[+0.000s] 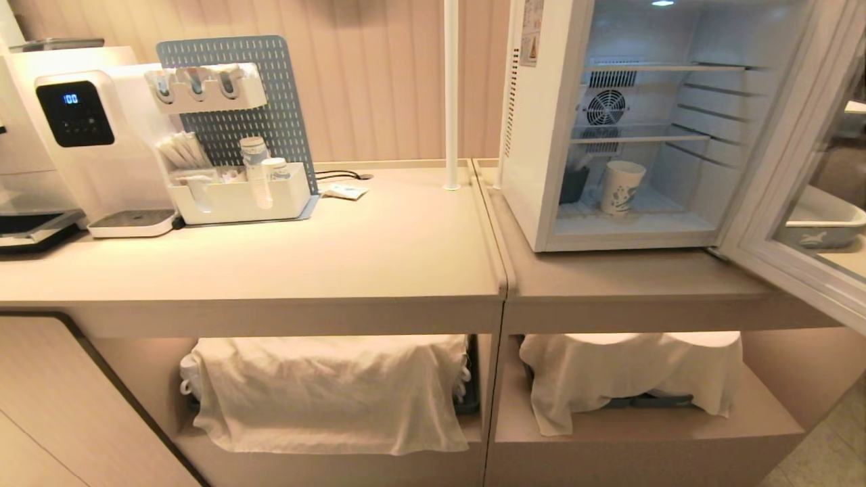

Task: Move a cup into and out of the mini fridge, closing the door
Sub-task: Take the paper cup out of the freezer

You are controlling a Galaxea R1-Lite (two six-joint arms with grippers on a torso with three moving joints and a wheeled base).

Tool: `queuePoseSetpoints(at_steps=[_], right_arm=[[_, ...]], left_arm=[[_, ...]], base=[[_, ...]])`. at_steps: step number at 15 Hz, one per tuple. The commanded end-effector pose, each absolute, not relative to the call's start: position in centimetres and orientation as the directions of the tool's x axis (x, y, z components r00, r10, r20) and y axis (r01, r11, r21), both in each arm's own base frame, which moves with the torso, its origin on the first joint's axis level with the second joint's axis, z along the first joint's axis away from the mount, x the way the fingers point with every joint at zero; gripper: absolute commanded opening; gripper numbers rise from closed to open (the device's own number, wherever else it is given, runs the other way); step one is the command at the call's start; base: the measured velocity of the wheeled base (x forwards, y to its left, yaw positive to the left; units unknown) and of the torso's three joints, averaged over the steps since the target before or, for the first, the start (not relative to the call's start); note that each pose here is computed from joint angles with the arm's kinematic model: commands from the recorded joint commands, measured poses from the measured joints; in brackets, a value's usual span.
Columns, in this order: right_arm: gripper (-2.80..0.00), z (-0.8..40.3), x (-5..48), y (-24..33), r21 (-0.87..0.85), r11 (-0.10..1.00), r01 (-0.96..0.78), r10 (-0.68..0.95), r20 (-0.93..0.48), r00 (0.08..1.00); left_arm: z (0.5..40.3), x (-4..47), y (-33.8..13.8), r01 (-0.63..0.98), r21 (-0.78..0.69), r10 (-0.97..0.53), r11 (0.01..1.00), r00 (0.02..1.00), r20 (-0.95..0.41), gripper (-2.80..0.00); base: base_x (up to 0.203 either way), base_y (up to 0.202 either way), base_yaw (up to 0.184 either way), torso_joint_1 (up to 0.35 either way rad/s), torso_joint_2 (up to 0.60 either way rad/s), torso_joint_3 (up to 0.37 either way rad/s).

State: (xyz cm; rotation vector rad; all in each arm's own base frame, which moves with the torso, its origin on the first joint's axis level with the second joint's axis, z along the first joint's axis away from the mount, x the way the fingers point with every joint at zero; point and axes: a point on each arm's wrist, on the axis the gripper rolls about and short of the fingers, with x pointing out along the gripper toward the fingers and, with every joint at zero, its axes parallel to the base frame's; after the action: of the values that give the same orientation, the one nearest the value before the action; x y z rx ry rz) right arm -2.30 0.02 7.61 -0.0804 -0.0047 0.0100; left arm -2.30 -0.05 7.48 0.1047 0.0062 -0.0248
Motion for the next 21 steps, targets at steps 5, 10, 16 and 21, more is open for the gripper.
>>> queuePoseSetpoints(at_steps=[5, 10, 16, 21], right_arm=[[-2.8, 7.6, -2.3, 0.0, -0.081, 0.997, -0.012, 0.012, 0.006, 1.0], [-2.8, 7.6, -2.3, 0.0, -0.081, 0.997, -0.012, 0.012, 0.0, 1.0], [-2.8, 15.9, -3.3, 0.0, -0.053, 0.998, -0.016, 0.018, 0.028, 0.999], [-2.8, 32.0, -0.2, 0.1, -0.011, 0.999, -0.044, 0.042, -0.157, 0.987]], left_arm=[[7.5, -2.3, -0.1, 0.025, 0.102, -0.024, 0.994, 1.0, -0.008, -2.8], [7.5, -2.3, 0.0, 0.023, 0.096, -0.022, 0.995, 1.0, -0.007, -2.8], [7.5, -2.3, 0.0, 0.022, 0.096, -0.021, 0.995, 1.0, -0.008, -2.8], [7.5, -2.3, 0.0, 0.022, 0.096, -0.022, 0.995, 1.0, -0.008, -2.8]], base=[[0.187, 0.0, 0.0, 0.002, 0.0, 0.001], [0.012, 0.0, 0.0, 0.001, 0.0, -0.001], [0.0, 0.0, 0.0, 0.0, 0.0, 0.0], [0.0, 0.0, 0.0, 0.0, 0.0, 0.0]])
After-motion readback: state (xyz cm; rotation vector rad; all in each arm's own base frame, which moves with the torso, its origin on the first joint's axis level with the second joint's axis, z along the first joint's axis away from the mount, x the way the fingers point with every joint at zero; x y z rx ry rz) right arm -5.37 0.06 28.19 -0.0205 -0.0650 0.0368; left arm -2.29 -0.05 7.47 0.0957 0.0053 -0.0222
